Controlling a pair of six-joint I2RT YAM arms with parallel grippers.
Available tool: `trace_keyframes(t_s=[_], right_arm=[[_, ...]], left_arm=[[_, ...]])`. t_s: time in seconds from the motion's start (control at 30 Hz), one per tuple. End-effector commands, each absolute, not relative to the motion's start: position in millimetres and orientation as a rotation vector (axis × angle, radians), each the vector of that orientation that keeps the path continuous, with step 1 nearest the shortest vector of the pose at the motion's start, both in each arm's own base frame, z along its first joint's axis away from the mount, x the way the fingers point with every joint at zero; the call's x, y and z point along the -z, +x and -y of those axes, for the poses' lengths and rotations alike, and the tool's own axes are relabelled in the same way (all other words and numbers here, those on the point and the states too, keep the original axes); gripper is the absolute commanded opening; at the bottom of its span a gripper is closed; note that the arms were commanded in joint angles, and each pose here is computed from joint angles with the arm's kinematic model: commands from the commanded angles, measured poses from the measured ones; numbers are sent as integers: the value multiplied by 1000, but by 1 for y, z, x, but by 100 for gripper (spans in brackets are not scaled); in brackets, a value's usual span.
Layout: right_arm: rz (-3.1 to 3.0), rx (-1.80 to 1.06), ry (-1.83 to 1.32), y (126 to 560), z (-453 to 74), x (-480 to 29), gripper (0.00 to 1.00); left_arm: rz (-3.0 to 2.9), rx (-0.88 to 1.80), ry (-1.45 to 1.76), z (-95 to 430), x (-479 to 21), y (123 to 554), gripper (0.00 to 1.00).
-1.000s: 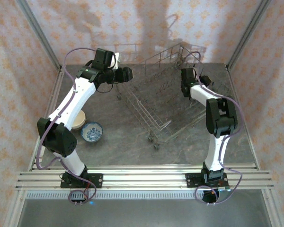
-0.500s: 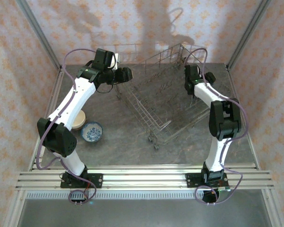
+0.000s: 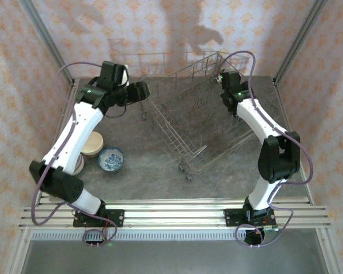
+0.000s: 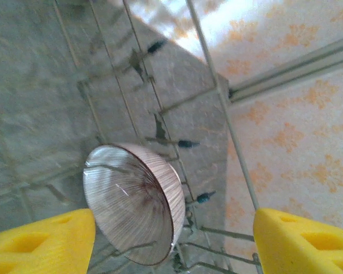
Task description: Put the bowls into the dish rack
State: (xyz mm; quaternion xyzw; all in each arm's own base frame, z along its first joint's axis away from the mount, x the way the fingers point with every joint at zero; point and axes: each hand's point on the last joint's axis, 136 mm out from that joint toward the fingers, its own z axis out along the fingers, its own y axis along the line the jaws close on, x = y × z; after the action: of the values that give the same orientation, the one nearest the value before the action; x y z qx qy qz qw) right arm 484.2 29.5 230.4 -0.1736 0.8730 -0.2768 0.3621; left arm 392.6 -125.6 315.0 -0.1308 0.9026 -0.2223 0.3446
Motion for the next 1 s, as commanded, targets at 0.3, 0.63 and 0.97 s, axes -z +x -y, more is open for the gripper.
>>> trace_keyframes(t_s=[0.3, 0.63, 0.97], right_arm=[[-2256, -114, -509, 415, -154, -325, 73], [-2227, -240, -626, 391, -193, -330, 73], [-2223, -210, -646, 389, -189, -321, 75]], left_arm=[[-2377, 283, -1082, 8, -207, 261, 77], [-2506, 105, -1198, -13, -144, 231, 80], [-2752, -21, -957, -23, -107, 249, 78]])
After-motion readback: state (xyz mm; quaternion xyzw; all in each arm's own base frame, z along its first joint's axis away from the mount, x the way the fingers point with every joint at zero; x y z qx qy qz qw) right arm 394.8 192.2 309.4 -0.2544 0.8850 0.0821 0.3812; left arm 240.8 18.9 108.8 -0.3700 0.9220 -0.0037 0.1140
